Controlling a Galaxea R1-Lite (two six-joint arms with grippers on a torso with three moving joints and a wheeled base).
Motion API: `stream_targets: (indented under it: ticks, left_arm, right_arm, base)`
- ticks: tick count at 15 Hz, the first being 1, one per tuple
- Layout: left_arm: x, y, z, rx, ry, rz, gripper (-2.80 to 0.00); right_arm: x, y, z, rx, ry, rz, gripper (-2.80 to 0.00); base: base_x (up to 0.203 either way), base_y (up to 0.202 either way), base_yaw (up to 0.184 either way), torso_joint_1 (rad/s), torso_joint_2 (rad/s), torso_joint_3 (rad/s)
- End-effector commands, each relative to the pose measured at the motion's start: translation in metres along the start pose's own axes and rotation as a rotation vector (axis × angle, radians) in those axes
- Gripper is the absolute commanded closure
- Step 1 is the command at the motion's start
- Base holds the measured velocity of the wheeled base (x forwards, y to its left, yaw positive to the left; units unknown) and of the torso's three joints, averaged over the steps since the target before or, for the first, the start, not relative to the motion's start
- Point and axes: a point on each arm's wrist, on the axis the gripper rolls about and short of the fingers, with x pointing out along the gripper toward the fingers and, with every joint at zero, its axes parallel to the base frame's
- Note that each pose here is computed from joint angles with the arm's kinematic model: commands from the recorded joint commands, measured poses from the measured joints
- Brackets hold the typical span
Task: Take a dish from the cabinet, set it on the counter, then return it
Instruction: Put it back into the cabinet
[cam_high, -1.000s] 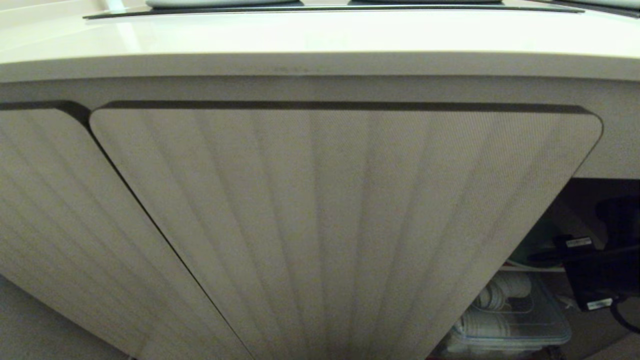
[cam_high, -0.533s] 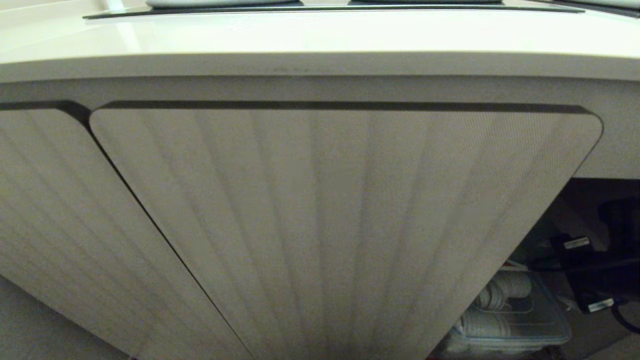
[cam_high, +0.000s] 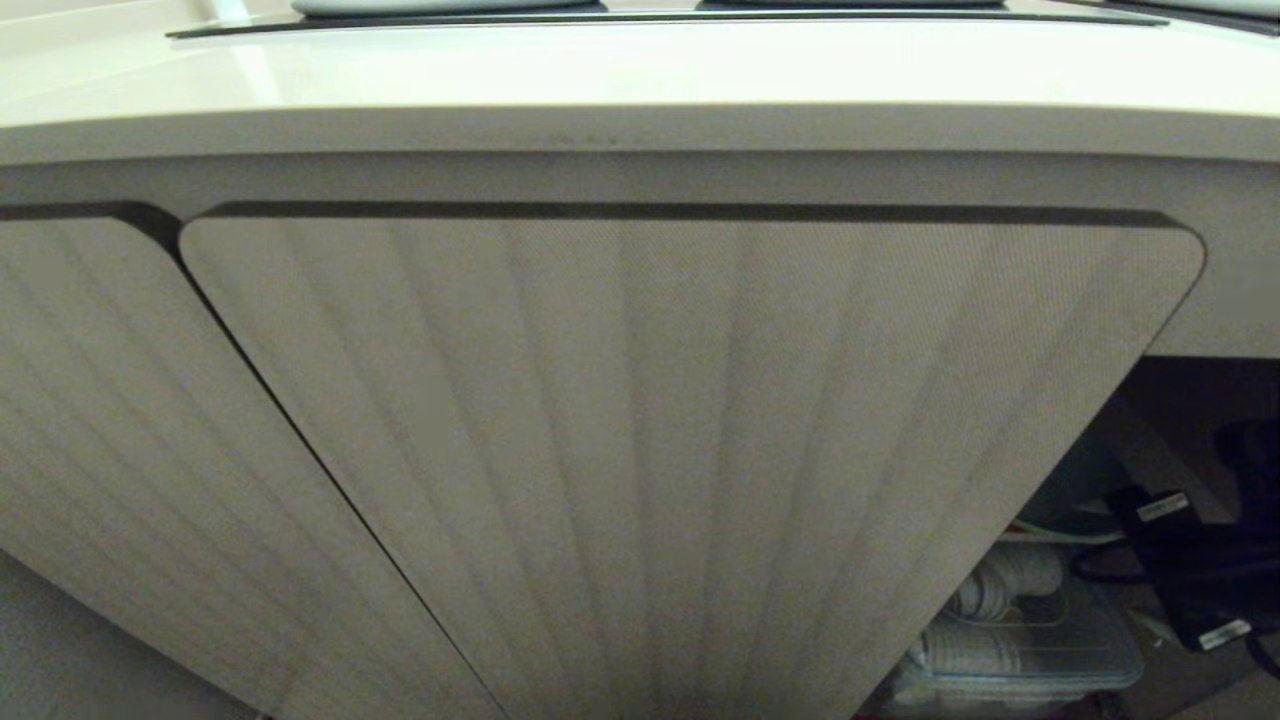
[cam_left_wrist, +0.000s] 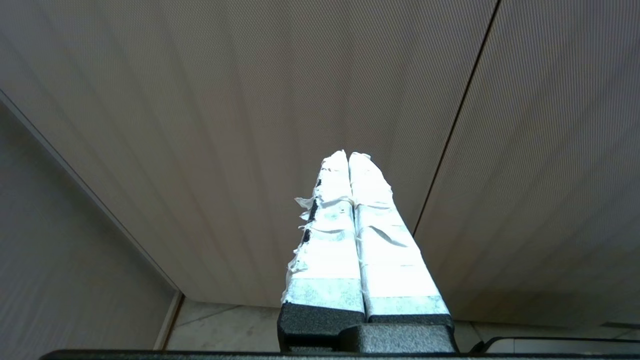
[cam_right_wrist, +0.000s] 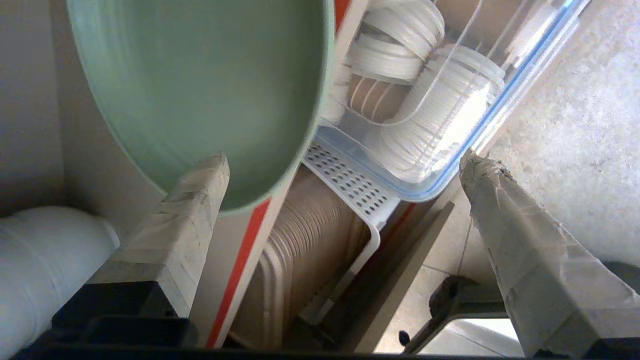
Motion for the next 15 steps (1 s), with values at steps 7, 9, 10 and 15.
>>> stream_targets:
  ticks: [7, 9, 10, 15]
  left_arm:
    - [0.000, 0.000, 0.000, 0.000, 0.000, -0.001, 0.00]
    - [0.000, 0.000, 0.000, 0.000, 0.000, 0.000, 0.00]
    - [0.000, 0.000, 0.000, -0.002, 0.000, 0.000, 0.00]
    - [0.000, 0.000, 0.000, 0.000, 0.000, 0.000, 0.00]
  right_arm:
    - [-0.019, -0.015, -0.010, -0.059, 0.011, 0.013, -2.80]
    - [-0.025, -0.015, -0.010, -0.067, 0.003, 0.033, -2.80]
    - [-0.029, -0.017, -0.011, -0.072, -0.001, 0.038, -2.80]
    - [-0.048, -0.038, -0.019, -0.206, -0.005, 0.048, -2.80]
  base:
    - [0.000, 0.000, 0.000, 0.000, 0.00, 0.000]
    - [0.000, 0.000, 0.000, 0.000, 0.00, 0.000]
    - [0.000, 0.000, 0.000, 0.000, 0.00, 0.000]
    - [0.000, 0.000, 0.000, 0.000, 0.00, 0.000]
